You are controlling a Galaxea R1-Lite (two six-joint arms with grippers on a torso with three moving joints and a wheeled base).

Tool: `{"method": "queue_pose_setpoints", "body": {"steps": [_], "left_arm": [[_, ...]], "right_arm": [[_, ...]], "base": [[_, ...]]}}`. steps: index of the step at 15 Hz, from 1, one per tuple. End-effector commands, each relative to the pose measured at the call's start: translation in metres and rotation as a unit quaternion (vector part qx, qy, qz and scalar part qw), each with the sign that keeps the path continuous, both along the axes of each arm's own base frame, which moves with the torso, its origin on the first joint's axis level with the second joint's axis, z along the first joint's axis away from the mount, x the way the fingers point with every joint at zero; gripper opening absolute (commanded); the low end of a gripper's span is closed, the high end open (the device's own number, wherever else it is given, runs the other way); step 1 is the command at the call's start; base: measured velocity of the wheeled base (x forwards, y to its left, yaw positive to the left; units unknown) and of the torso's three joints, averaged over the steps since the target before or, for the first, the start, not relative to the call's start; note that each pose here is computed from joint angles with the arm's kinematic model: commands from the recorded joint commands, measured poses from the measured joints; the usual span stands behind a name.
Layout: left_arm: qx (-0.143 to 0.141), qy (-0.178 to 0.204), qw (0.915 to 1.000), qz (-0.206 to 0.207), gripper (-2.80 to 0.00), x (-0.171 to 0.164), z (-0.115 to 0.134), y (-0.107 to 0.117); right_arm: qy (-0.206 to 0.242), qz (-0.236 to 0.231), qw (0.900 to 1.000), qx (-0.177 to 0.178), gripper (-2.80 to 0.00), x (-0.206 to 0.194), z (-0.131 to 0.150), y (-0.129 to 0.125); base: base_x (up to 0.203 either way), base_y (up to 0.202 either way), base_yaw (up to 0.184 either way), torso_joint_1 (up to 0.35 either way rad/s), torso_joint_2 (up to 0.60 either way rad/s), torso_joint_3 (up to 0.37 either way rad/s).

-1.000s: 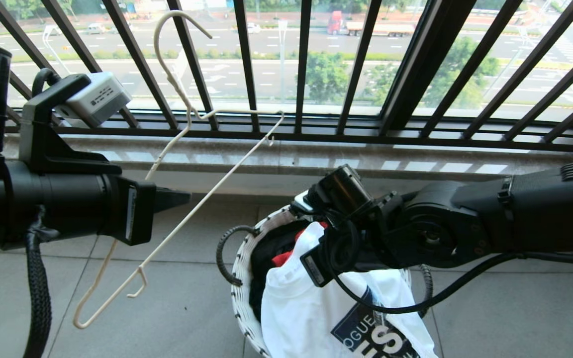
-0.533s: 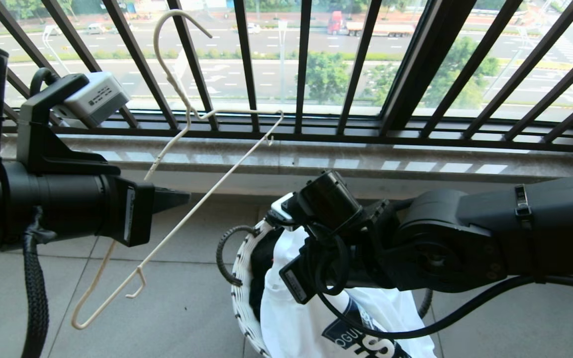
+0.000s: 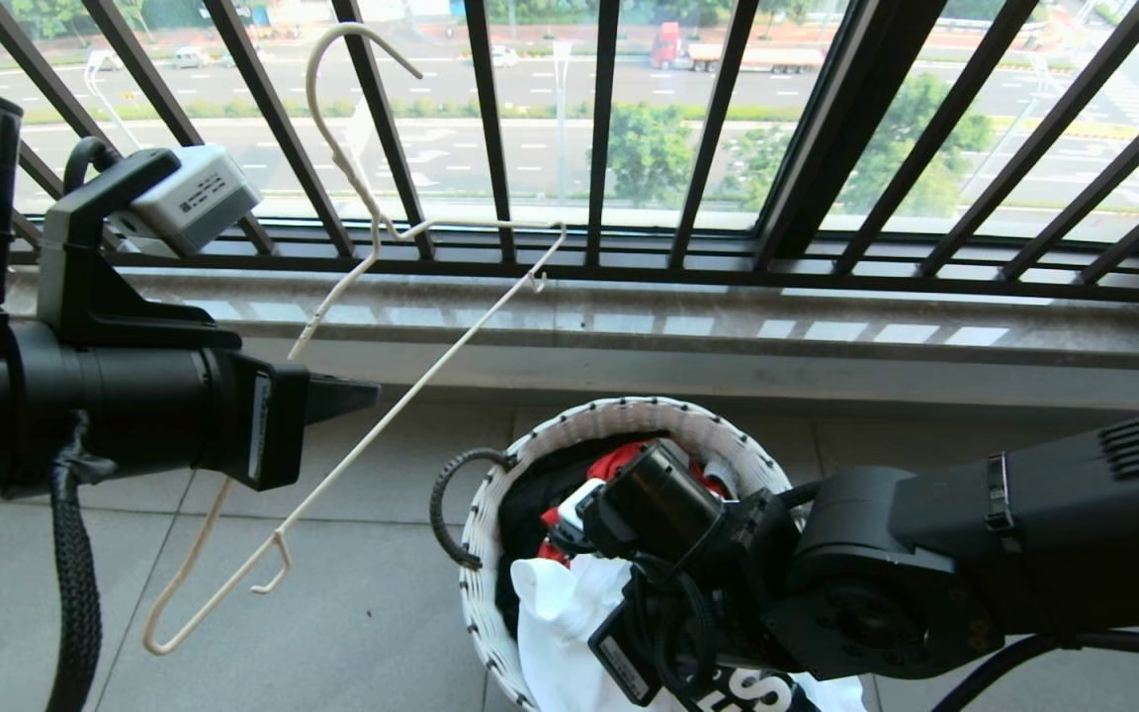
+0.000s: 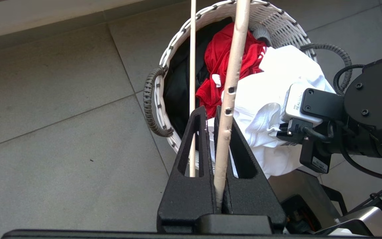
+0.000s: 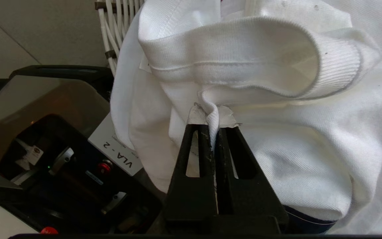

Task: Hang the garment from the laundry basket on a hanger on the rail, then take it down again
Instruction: Pick up clothes from the basket

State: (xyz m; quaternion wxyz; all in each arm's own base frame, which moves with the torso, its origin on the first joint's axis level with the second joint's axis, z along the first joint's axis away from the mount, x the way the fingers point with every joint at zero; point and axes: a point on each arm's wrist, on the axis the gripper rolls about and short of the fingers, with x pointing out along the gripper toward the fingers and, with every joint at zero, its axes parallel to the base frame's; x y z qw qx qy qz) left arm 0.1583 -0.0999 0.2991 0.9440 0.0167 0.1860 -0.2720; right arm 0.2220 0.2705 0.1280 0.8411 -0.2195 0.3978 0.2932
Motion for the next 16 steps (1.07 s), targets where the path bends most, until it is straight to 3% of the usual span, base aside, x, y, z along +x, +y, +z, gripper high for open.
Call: {"method": "queue_pose_setpoints", "body": {"steps": [1,5,10,14,15,16], "left_arm": [[0.001,0.002,1.0000,-0.001,-2.80,0.000,-0.001,0.000],[0.001,0.003,1.0000,-0.001,-2.80,0.000,-0.001,0.000],[0.002,0.003,1.0000,-0.001,-2.80,0.001,-0.002,-0.001],[0.001,0.003,1.0000,-0.001,-2.80,0.000,-0.001,0.000],[0.001,0.003,1.0000,-0.001,-2.80,0.000,-0.001,0.000],[0.001,0.003,1.0000,-0.001,-2.80,0.000,-0.001,0.000]], "right_arm": [[0.003,0.008,1.000,-0.006,0.00,-0.010,-0.002,-0.004],[-0.004,0.006,1.000,-0.002,0.00,-0.014,0.005,-0.008],[-0.049,-0.011,0.998,0.028,0.00,-0.018,0.037,-0.018],[-0.096,-0.050,0.993,0.045,0.00,-0.002,0.044,-0.020],[-0.099,-0.054,0.992,0.047,-2.80,0.000,0.046,-0.021],[-0.105,-0.061,0.992,0.045,-2.80,0.002,0.047,-0.022]], "base": [[0.000,0.000,0.000,0.000,0.00,0.000],[0.000,0.000,0.000,0.000,0.00,0.000],[0.000,0.000,0.000,0.000,0.00,0.000],[0.000,0.000,0.000,0.000,0.00,0.000],[0.000,0.000,0.000,0.000,0.00,0.000],[0.000,0.000,0.000,0.000,0.00,0.000]]}}
